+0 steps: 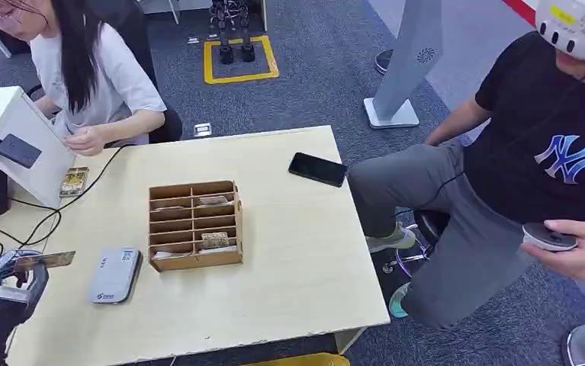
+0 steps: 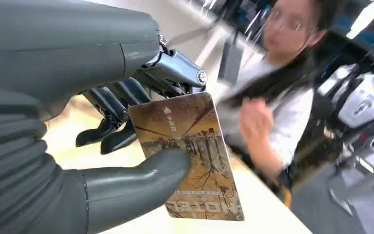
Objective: Pass the card to the sensor for recognition and then transmit it.
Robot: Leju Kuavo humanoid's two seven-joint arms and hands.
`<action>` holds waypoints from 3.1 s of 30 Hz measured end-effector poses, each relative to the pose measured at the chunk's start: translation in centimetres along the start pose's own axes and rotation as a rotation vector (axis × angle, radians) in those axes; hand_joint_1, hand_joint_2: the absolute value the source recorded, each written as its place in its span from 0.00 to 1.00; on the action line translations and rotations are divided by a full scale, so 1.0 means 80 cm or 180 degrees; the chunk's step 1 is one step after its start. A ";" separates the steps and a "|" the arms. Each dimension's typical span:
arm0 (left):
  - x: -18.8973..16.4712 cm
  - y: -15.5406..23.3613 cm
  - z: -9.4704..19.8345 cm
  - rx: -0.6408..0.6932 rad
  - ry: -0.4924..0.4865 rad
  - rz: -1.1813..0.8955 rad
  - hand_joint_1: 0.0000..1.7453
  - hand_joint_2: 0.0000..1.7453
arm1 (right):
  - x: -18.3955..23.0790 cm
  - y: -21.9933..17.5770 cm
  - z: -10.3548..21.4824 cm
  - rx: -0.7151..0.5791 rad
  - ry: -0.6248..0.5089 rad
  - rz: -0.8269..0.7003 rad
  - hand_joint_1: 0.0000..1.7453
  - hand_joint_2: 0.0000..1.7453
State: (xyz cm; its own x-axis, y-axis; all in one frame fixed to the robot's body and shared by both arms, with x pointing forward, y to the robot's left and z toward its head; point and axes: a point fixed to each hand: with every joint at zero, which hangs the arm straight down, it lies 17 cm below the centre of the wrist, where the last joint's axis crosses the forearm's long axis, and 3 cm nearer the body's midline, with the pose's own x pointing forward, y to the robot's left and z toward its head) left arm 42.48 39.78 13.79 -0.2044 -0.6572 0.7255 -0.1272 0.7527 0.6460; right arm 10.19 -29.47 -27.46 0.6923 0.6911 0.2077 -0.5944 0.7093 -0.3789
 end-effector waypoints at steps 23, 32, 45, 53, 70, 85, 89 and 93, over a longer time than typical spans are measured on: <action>-0.030 -0.038 -0.011 -0.0144 0.0641 0.0774 1.00 1.00 | -0.001 -0.001 0.000 -0.0027 0.0021 0.0039 0.00 0.00; -0.049 -0.057 -0.015 -0.0195 0.0783 0.0708 1.00 1.00 | 0.000 0.000 0.000 -0.0022 0.0014 0.0042 0.00 0.00; -0.060 -0.088 -0.022 -0.0353 0.0872 0.0507 1.00 1.00 | 0.001 0.000 0.000 -0.0021 0.0009 0.0048 0.00 0.00; -0.066 -0.104 -0.018 -0.0461 0.0921 0.0480 1.00 1.00 | 0.001 0.001 0.000 -0.0017 0.0007 0.0048 0.00 0.00; -0.077 -0.123 -0.017 -0.0578 0.0978 0.0059 1.00 1.00 | 0.002 0.001 0.000 -0.0012 0.0005 0.0048 0.00 0.00; -0.097 -0.117 -0.014 -0.0551 0.1014 -0.0549 1.00 1.00 | 0.002 0.002 0.000 -0.0001 -0.0010 0.0087 0.00 0.00; -0.101 -0.117 -0.014 -0.0554 0.1036 -0.0632 1.00 1.00 | 0.003 0.002 0.000 -0.0001 -0.0017 0.0086 0.00 0.00; -0.103 -0.113 -0.014 -0.0529 0.1030 -0.0775 1.00 1.00 | 0.003 0.002 0.000 -0.0003 -0.0027 0.0086 0.00 0.00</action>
State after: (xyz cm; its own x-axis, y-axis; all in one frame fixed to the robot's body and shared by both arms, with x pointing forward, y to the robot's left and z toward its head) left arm 46.44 38.37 2.27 0.1303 -0.8132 0.5672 0.0294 0.5750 0.8177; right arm 10.28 -29.16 -27.43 0.6724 0.7112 0.2049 -0.6125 0.6902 -0.3853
